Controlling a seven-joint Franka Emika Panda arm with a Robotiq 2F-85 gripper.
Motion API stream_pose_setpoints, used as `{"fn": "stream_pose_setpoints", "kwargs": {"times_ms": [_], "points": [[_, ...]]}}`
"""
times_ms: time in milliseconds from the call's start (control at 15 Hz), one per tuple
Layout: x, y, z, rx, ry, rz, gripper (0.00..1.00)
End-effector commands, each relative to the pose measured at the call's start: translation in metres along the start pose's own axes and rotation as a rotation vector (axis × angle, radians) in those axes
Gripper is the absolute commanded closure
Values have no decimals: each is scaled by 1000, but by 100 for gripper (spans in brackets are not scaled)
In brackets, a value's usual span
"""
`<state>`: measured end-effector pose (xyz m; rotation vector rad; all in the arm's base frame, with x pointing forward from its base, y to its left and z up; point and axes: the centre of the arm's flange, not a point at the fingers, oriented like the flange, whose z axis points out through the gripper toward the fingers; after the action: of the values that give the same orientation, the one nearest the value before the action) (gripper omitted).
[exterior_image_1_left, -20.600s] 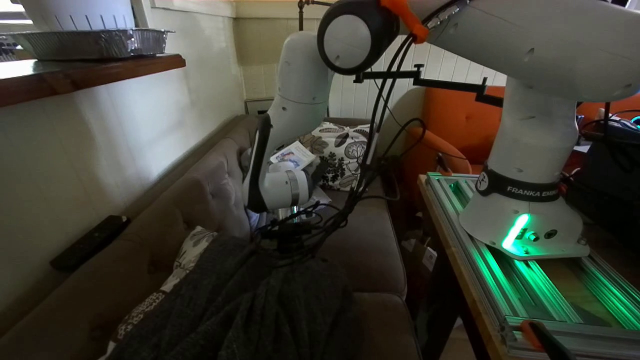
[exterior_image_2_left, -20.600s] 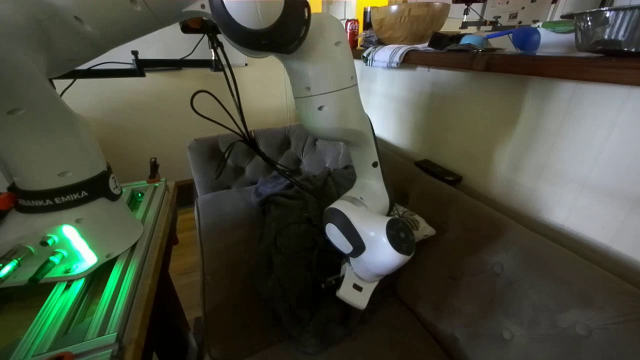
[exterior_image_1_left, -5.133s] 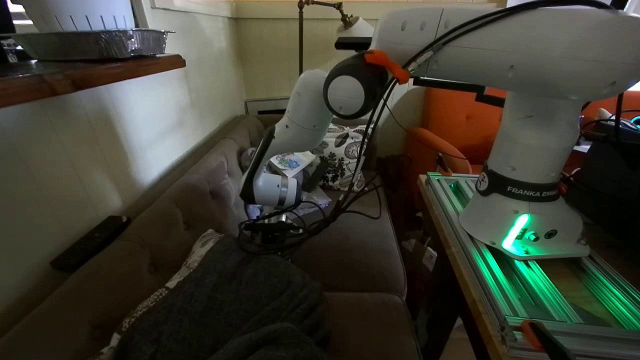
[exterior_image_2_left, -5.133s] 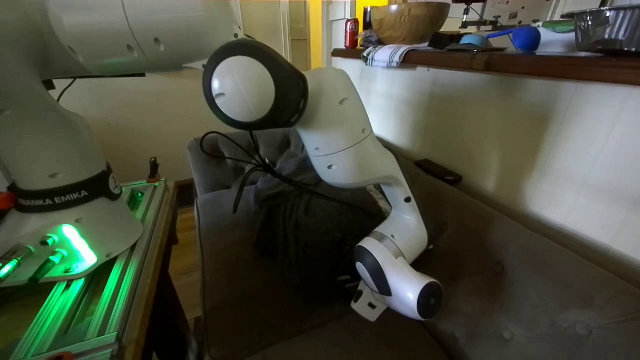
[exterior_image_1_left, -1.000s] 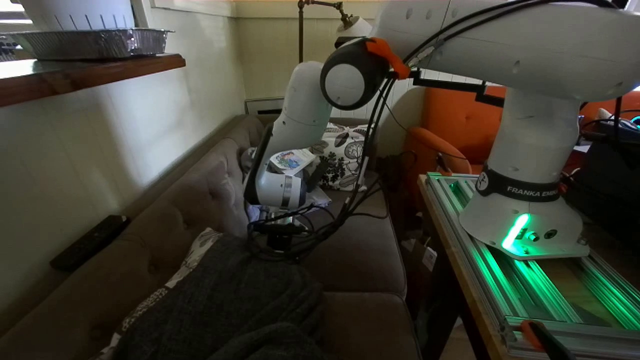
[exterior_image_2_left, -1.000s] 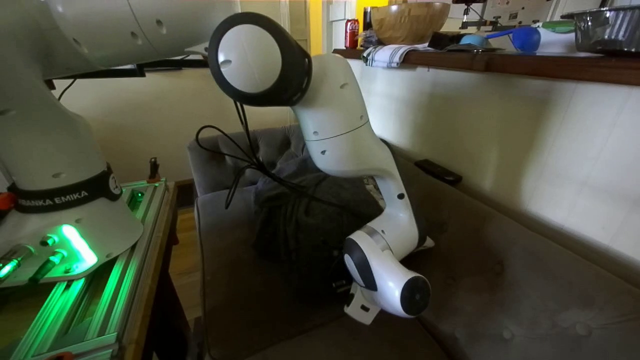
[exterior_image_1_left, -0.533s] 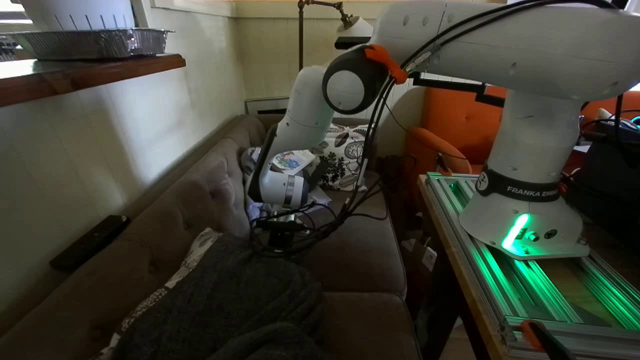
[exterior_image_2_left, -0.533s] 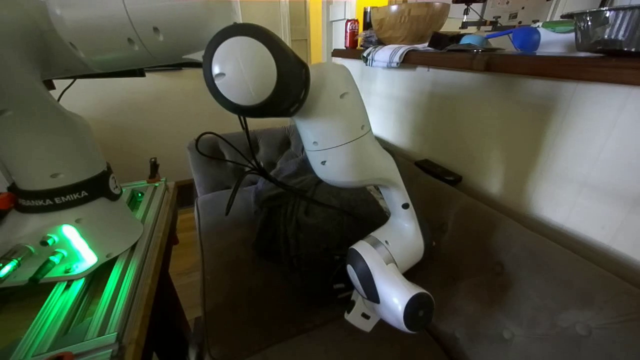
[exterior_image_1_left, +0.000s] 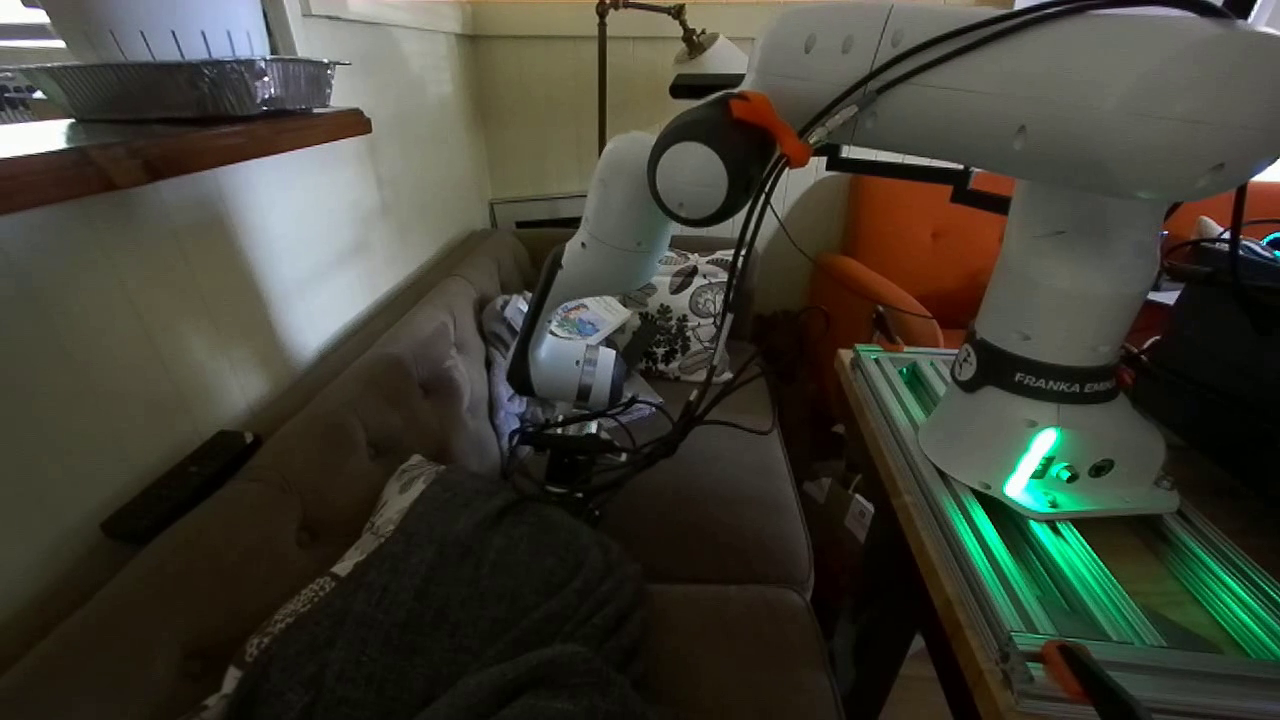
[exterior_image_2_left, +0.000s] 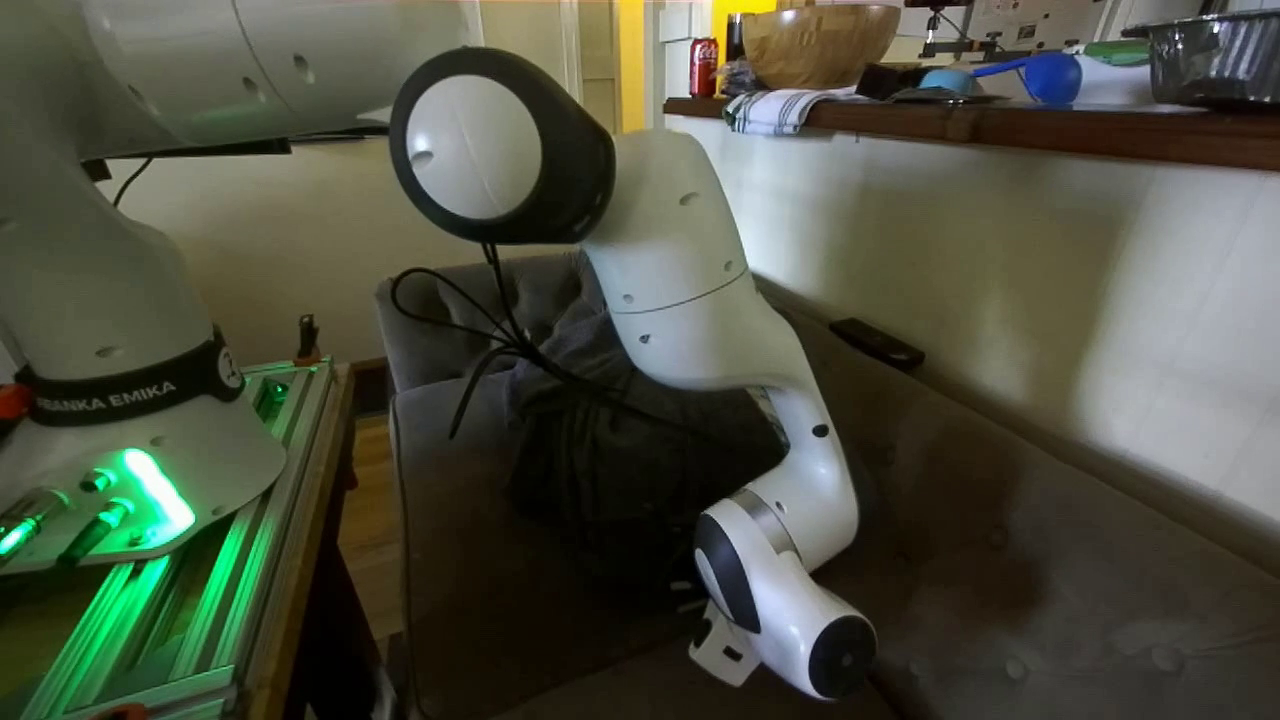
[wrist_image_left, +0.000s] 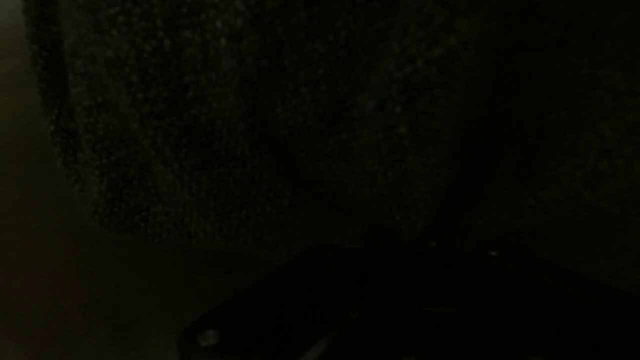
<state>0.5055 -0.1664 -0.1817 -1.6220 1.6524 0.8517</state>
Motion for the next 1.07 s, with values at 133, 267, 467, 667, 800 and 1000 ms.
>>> {"fn": "stream_pose_setpoints", "kwargs": {"times_ms": [133, 267, 467, 667, 800, 1000], "points": [[11, 30, -52, 115, 7, 53, 99], [9, 12, -14, 76, -28, 51, 96], [12, 21, -17, 103, -41, 74, 96], [14, 20, -19, 135, -12, 93, 99], [25, 23, -29, 179, 14, 124, 99], [37, 35, -41, 232, 23, 169, 99]]}}
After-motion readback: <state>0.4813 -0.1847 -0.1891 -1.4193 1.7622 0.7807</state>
